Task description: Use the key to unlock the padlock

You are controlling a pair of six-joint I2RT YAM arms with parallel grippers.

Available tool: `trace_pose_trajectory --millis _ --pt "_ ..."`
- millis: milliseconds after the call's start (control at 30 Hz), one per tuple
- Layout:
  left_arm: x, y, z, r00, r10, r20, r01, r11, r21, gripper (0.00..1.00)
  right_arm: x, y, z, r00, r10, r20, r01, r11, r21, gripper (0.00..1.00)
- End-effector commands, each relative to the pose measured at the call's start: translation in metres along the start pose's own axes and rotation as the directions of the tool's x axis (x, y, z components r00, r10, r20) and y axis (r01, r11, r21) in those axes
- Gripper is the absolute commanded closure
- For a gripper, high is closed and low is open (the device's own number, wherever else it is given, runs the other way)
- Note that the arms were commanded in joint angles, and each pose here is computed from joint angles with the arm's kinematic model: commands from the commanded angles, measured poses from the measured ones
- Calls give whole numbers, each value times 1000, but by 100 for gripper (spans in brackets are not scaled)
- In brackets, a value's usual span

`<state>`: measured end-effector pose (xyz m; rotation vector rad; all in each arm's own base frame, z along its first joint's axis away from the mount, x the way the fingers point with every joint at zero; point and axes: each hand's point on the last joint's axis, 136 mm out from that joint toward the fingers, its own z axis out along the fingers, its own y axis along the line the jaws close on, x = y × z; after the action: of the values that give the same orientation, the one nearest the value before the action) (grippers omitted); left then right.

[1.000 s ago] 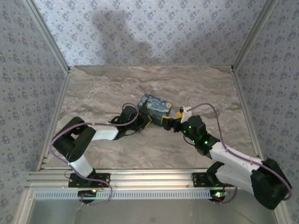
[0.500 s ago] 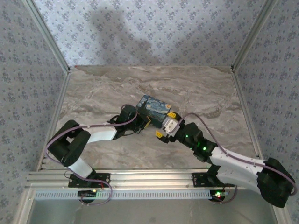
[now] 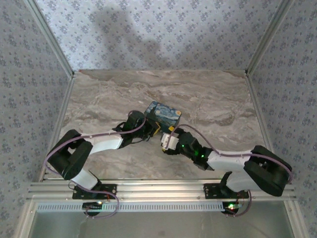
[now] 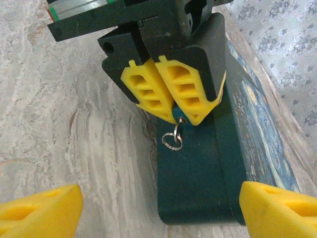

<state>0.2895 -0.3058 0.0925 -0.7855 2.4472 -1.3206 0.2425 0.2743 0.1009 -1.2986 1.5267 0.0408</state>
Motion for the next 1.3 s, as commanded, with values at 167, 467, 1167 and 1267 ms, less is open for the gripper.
trace_pose_trajectory --millis 167,467,1167,1267 --pt "2 -30 -6 1000 11 2 -11 998 67 100 -11 -24 17 997 65 38 -67 995 69 33" --pt "2 -30 -5 1000 11 -3 -11 998 68 100 -10 -25 29 997 72 38 -75 995 71 48" --pt "3 -29 -4 1000 8 -11 -7 998 63 100 -13 -22 44 989 133 64 -138 988 69 78" --pt "4 -29 -3 1000 8 -14 -7 998 62 100 -13 -23 45 988 143 67 -148 986 76 80"
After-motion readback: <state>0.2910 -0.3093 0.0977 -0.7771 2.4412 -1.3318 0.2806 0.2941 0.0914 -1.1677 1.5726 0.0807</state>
